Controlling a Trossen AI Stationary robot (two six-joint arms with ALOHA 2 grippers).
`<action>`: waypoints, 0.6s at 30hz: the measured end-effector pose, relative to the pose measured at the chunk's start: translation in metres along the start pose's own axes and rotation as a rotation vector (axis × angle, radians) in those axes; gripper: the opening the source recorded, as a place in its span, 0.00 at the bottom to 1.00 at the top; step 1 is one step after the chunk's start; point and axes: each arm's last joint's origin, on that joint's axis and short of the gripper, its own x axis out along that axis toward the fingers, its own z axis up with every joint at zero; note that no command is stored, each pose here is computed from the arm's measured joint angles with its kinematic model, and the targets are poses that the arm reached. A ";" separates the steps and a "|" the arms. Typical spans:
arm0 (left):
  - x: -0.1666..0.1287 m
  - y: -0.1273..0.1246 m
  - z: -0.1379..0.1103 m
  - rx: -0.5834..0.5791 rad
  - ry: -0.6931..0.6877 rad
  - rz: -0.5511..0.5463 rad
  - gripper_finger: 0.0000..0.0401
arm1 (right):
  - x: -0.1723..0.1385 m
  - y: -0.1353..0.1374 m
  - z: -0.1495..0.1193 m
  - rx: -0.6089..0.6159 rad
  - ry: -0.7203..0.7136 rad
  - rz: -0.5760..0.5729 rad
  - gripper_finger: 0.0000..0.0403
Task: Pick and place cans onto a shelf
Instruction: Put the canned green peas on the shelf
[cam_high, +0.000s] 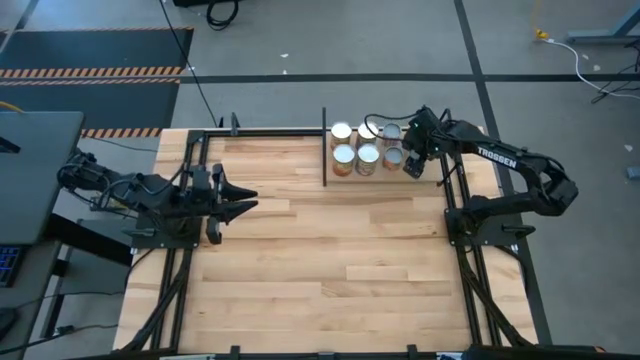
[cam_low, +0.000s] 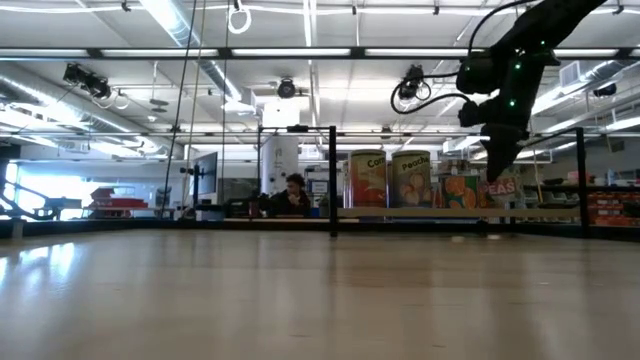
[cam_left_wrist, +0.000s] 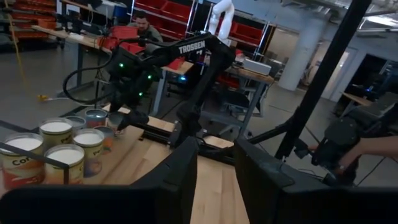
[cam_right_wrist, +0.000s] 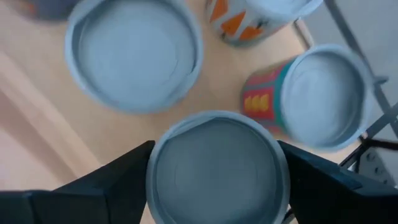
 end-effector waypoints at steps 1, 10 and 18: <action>0.000 0.000 0.000 -0.001 -0.002 0.000 0.27 | 0.000 -0.001 0.002 0.003 -0.017 -0.005 0.81; 0.000 -0.001 0.000 0.002 0.016 -0.053 0.21 | 0.000 0.000 0.001 0.027 -0.018 0.003 0.83; 0.000 -0.002 0.000 0.002 0.021 -0.070 0.18 | -0.001 0.000 -0.006 0.031 0.063 -0.035 0.81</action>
